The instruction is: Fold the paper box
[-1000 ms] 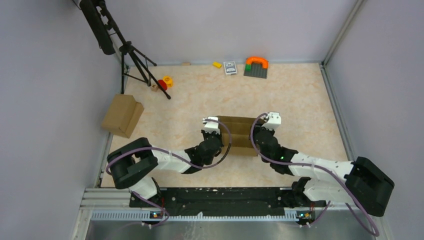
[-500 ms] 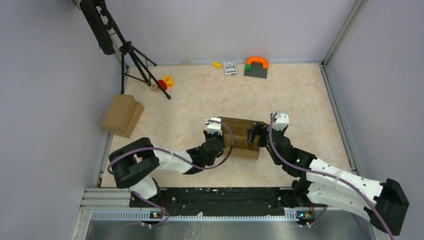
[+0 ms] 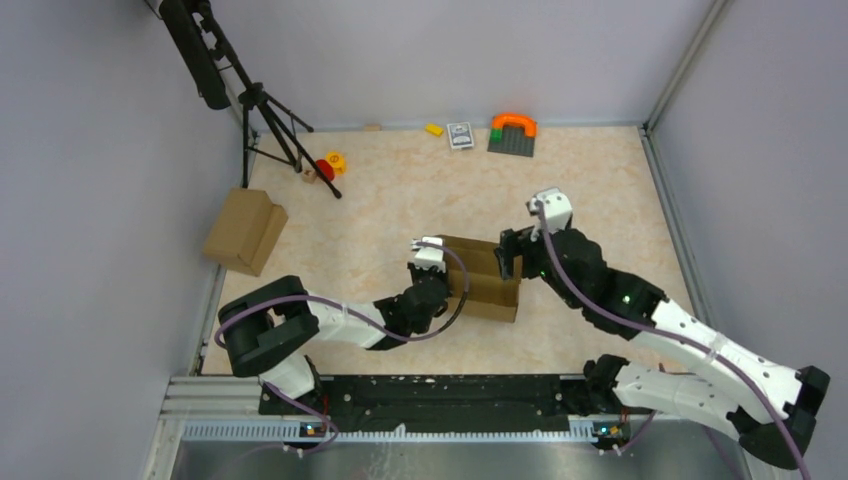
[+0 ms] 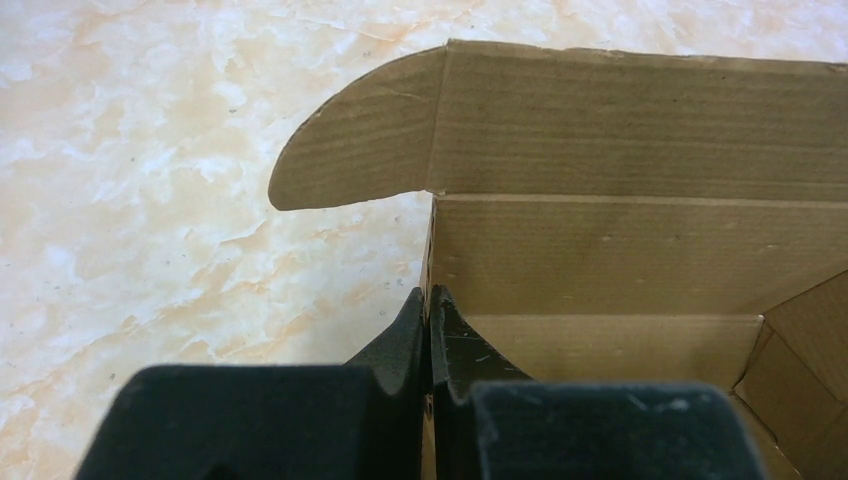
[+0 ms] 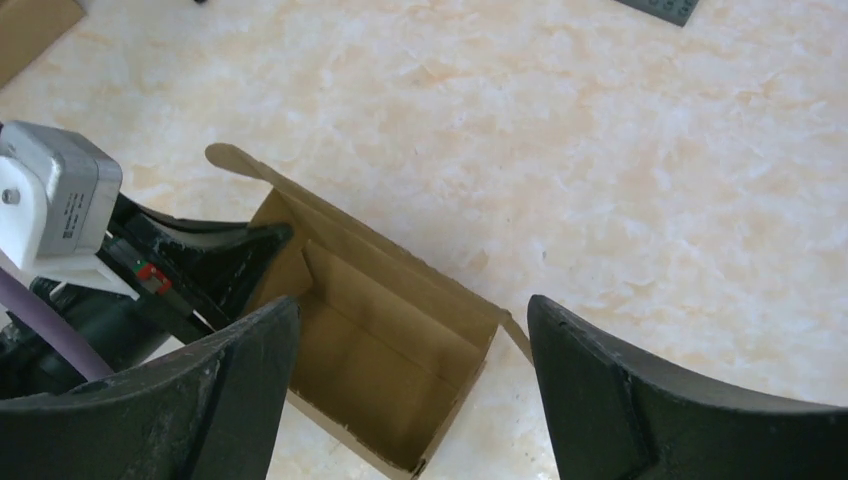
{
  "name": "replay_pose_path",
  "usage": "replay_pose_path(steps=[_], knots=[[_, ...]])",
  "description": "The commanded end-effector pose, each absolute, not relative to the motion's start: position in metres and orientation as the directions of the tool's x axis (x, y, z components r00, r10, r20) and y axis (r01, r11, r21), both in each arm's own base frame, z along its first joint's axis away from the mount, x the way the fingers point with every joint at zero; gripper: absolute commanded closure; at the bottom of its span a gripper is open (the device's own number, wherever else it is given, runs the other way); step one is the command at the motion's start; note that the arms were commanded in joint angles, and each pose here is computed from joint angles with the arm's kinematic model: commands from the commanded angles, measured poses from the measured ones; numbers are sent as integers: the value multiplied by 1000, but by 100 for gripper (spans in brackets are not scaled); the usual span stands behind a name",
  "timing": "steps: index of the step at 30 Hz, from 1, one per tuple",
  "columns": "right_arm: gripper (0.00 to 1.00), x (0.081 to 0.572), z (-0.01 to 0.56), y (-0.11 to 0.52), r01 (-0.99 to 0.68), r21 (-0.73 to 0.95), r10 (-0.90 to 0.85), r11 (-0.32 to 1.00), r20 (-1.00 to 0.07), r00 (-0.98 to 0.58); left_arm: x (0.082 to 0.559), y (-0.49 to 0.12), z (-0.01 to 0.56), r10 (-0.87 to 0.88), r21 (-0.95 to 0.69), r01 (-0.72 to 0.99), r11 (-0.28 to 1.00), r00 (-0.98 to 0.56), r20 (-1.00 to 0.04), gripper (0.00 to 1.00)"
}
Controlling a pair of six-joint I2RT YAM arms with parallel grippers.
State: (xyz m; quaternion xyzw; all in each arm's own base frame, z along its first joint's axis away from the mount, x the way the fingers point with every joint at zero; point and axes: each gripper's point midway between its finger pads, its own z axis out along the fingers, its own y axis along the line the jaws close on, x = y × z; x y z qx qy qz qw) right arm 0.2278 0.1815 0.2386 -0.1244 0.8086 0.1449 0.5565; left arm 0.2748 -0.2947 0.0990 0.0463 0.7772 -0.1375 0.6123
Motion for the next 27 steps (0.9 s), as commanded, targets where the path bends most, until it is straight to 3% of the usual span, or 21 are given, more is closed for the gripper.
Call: replay_pose_path(steps=[1,12,27], knots=[[20,232,229,190,-463,-105,-317,880,-857,-407,274,-297,105,-125,-178,242,954,-219,-968,100],[28,246,212,213,-632,-132,-477,763,-775,-414,271,-294,101,-119,-174,252,952,-221,-968,100],[37,273,196,237,-657,-184,-538,731,-747,-390,268,-299,101,-110,-169,281,945,-216,-970,100]])
